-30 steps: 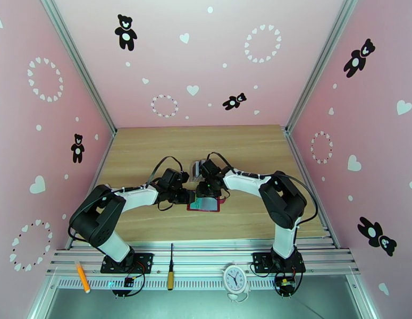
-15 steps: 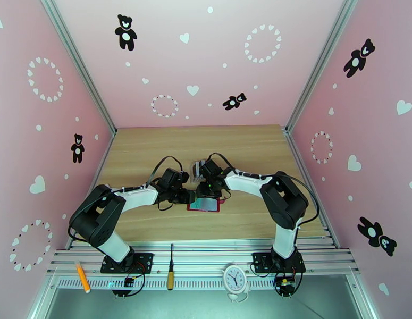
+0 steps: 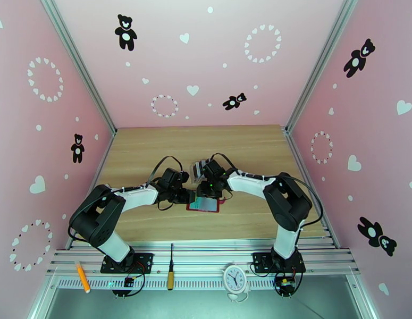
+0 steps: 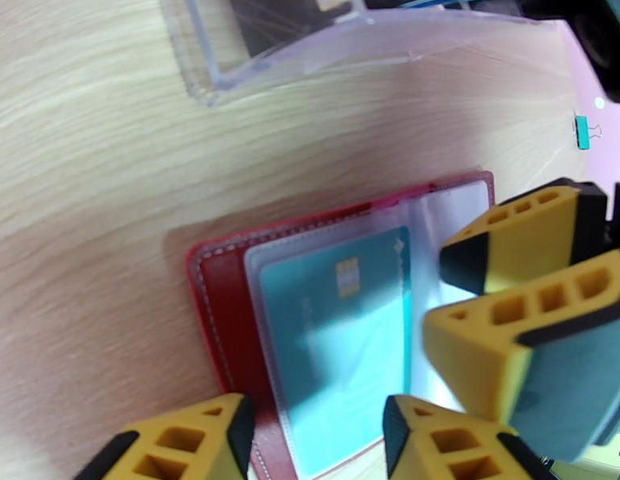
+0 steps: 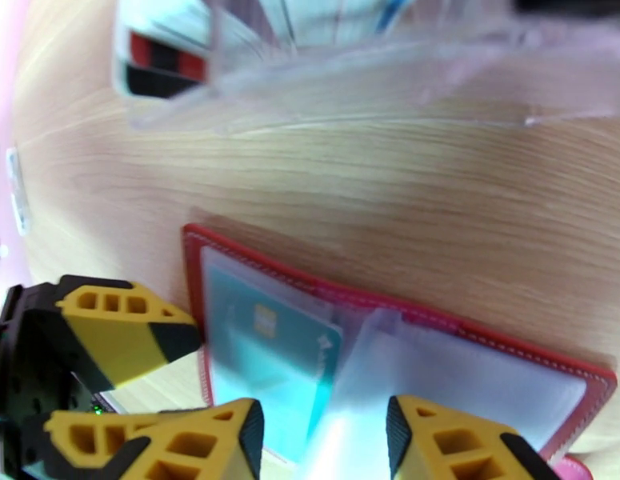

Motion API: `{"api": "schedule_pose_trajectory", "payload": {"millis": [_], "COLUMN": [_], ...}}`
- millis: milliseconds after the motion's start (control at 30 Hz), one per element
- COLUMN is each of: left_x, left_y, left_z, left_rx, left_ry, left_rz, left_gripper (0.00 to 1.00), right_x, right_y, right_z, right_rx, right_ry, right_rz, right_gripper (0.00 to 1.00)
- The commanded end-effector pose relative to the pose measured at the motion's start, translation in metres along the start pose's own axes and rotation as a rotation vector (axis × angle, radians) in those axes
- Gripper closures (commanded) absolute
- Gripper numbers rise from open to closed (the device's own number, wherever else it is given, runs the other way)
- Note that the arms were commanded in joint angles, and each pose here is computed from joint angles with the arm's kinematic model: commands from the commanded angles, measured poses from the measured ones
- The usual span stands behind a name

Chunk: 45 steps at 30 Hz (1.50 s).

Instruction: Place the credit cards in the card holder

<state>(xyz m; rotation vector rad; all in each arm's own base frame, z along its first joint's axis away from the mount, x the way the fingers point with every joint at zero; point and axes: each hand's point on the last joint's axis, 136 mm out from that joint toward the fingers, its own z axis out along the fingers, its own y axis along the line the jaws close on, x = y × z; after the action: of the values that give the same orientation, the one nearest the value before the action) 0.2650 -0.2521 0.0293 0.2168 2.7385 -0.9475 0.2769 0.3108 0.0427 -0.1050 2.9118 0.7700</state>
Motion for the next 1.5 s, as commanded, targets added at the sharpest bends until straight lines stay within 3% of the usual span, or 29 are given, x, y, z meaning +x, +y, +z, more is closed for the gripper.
{"api": "schedule_pose_trajectory", "payload": {"millis": [0, 300, 600, 1467], "left_x": [0.006, 0.006, 0.005, 0.005], "left_y": [0.010, 0.010, 0.005, -0.010], "left_z": [0.006, 0.006, 0.002, -0.019], "left_rx": [-0.044, -0.046, -0.030, -0.011], "left_ry": [0.026, 0.029, 0.023, -0.033], "left_rz": [-0.002, 0.009, 0.027, 0.052], "left_gripper": [0.50, 0.50, 0.50, 0.44], "right_x": [-0.005, -0.012, -0.011, -0.005], "right_y": [0.008, -0.020, -0.035, -0.046], "right_z": [-0.020, -0.023, -0.012, 0.003], "right_rx": [-0.024, 0.141, 0.204, 0.226], "right_ry": [-0.027, -0.027, 0.002, 0.027], "right_rz": [-0.005, -0.049, -0.061, -0.062], "right_gripper": [0.53, 0.53, 0.53, 0.53]}}
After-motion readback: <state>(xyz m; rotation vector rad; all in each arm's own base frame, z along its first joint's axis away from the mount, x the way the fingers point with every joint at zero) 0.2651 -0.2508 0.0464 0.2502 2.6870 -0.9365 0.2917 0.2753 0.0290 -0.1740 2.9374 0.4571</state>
